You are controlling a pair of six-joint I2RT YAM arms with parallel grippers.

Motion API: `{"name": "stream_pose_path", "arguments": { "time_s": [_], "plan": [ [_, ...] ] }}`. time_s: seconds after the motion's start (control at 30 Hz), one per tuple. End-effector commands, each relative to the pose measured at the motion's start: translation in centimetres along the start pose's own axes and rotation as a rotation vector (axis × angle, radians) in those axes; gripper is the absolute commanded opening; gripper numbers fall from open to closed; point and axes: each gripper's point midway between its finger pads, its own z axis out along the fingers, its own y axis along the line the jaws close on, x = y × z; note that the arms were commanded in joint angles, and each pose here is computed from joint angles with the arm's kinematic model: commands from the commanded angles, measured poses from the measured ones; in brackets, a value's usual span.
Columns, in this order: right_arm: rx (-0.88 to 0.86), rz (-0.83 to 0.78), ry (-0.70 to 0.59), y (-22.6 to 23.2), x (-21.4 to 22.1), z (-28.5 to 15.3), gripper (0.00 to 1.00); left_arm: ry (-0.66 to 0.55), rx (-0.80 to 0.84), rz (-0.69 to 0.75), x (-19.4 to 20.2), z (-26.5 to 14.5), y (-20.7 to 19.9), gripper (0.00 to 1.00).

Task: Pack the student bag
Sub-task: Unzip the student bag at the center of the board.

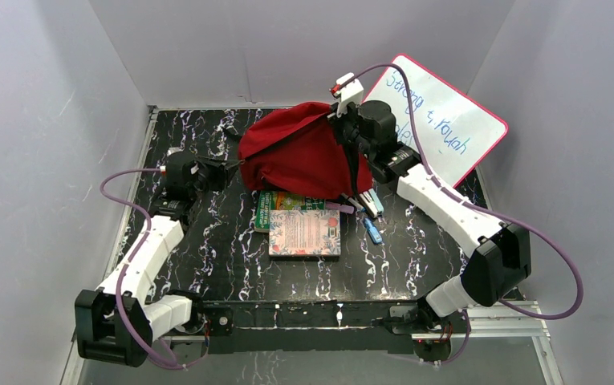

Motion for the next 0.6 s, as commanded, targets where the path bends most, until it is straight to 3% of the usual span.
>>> {"name": "stream_pose_path", "arguments": {
  "time_s": [0.0, 0.13, 0.37, 0.57],
  "plan": [
    [0.089, -0.009, -0.172, -3.9, -6.4, -1.0, 0.00, -0.099, 0.035, 0.121, -3.2, -0.1, -0.9, 0.05],
    [-0.029, -0.027, -0.166, -1.8, -6.3, -0.6, 0.00, -0.083, 0.069, 0.320, -3.3, -1.4, -3.4, 0.29],
    [-0.241, -0.082, -0.119, 1.8, -5.4, -0.1, 0.00, 0.004, 0.002, 0.776, -3.3, -4.0, -3.9, 0.59],
    [-0.409, -0.091, -0.058, 5.2, -4.1, 0.2, 0.00, 0.152, 0.275, 1.012, 0.6, -6.4, -9.2, 0.73]
  ]
}}
